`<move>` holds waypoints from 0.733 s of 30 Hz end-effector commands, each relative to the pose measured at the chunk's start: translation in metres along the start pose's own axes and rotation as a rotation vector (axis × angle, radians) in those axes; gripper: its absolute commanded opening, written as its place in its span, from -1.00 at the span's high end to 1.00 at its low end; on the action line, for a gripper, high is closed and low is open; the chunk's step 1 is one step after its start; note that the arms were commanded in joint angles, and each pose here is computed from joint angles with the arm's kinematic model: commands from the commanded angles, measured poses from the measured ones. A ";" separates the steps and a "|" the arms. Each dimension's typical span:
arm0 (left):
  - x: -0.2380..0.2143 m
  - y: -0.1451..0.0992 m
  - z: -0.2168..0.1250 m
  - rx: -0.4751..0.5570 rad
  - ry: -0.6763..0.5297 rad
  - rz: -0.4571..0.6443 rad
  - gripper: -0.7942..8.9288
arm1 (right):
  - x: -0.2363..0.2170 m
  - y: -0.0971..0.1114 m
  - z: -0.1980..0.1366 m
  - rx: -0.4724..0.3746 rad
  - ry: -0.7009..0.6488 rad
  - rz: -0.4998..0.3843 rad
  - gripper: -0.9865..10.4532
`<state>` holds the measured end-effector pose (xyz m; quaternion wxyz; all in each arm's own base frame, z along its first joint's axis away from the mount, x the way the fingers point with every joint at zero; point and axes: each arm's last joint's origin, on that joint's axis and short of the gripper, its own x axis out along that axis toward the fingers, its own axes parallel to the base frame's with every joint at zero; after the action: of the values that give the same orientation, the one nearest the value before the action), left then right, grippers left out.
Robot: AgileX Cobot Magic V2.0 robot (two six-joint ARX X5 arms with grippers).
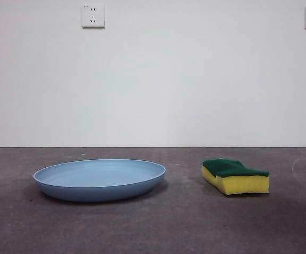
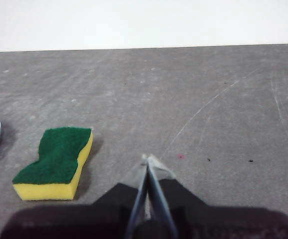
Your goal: Pick up the plate,pick up the cloth,clean the plate with the cloth
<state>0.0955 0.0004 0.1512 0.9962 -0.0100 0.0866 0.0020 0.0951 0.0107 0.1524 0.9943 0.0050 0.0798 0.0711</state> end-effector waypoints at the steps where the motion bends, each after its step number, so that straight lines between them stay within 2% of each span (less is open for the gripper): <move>1: 0.001 0.000 -0.004 -0.016 0.008 -0.001 0.84 | 0.001 0.000 -0.004 0.025 0.016 0.004 0.83; 4: 0.001 0.000 -0.003 -0.033 0.001 -0.003 0.84 | 0.001 0.000 -0.004 0.073 0.017 0.007 0.83; 8: 0.001 0.000 -0.002 -0.167 -0.011 -0.015 0.84 | 0.001 0.000 -0.003 0.166 0.006 0.005 0.83; 13: 0.000 -0.005 0.005 -0.199 -0.052 -0.168 0.85 | -0.002 0.001 0.011 0.340 -0.083 0.027 0.83; 17: -0.005 -0.005 0.016 -0.287 -0.040 -0.194 0.85 | -0.008 0.001 0.030 0.357 -0.117 0.034 0.85; 22: -0.012 -0.006 0.039 -0.321 -0.027 -0.194 0.85 | -0.013 0.002 0.063 0.358 -0.085 0.026 0.85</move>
<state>0.0903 -0.0049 0.1886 0.9807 -0.1639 0.0700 -0.0808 0.0917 0.0106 0.2100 0.9803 0.1791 0.0480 0.0679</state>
